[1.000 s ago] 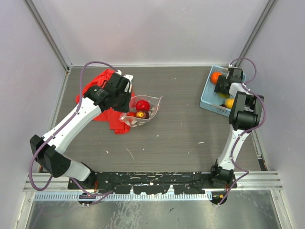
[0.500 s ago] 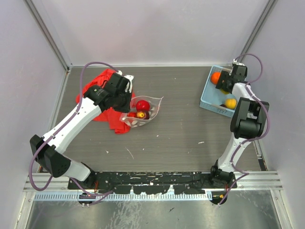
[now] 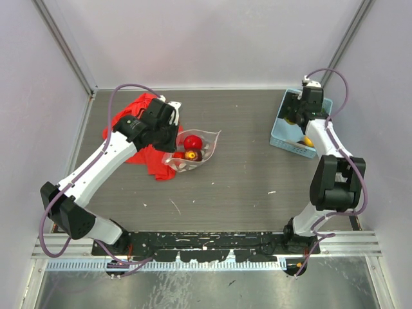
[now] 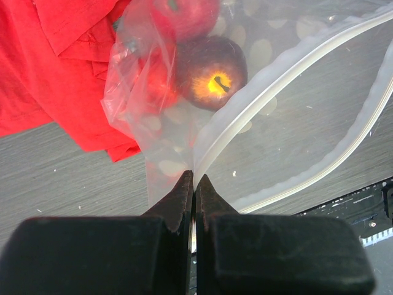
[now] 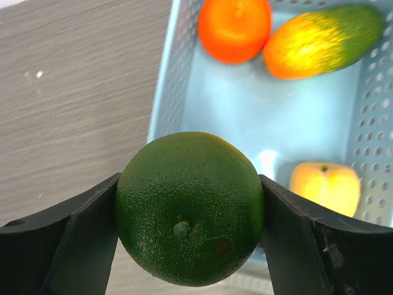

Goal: Place the food in the zip-top bag and seal the zipper
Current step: Pick up the fake fruit from the bin, then place the fake fruit in the zipper food storage bag.

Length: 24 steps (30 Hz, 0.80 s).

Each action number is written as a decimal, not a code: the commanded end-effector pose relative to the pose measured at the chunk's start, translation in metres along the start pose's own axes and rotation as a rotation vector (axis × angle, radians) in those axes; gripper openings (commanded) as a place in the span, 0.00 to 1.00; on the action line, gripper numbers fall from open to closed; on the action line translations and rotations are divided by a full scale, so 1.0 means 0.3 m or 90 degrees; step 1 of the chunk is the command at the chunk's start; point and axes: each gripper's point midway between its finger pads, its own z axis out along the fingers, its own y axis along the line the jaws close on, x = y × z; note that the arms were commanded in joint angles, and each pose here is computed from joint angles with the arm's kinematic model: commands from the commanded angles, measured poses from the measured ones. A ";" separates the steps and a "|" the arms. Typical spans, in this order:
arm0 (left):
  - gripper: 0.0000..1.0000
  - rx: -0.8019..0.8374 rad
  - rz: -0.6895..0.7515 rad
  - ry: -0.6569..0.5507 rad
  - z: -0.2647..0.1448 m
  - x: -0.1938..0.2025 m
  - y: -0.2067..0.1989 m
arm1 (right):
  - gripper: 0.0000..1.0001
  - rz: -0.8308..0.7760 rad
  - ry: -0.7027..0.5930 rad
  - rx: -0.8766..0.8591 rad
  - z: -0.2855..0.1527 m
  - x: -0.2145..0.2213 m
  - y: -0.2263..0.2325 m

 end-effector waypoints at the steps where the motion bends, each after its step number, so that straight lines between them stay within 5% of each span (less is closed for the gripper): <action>1: 0.00 0.022 -0.005 -0.046 -0.031 -0.050 -0.017 | 0.55 0.001 -0.041 -0.034 -0.131 -0.045 0.087; 24: 0.00 0.032 -0.005 -0.040 -0.025 -0.046 -0.027 | 0.55 -0.082 -0.130 -0.360 -0.607 0.071 0.663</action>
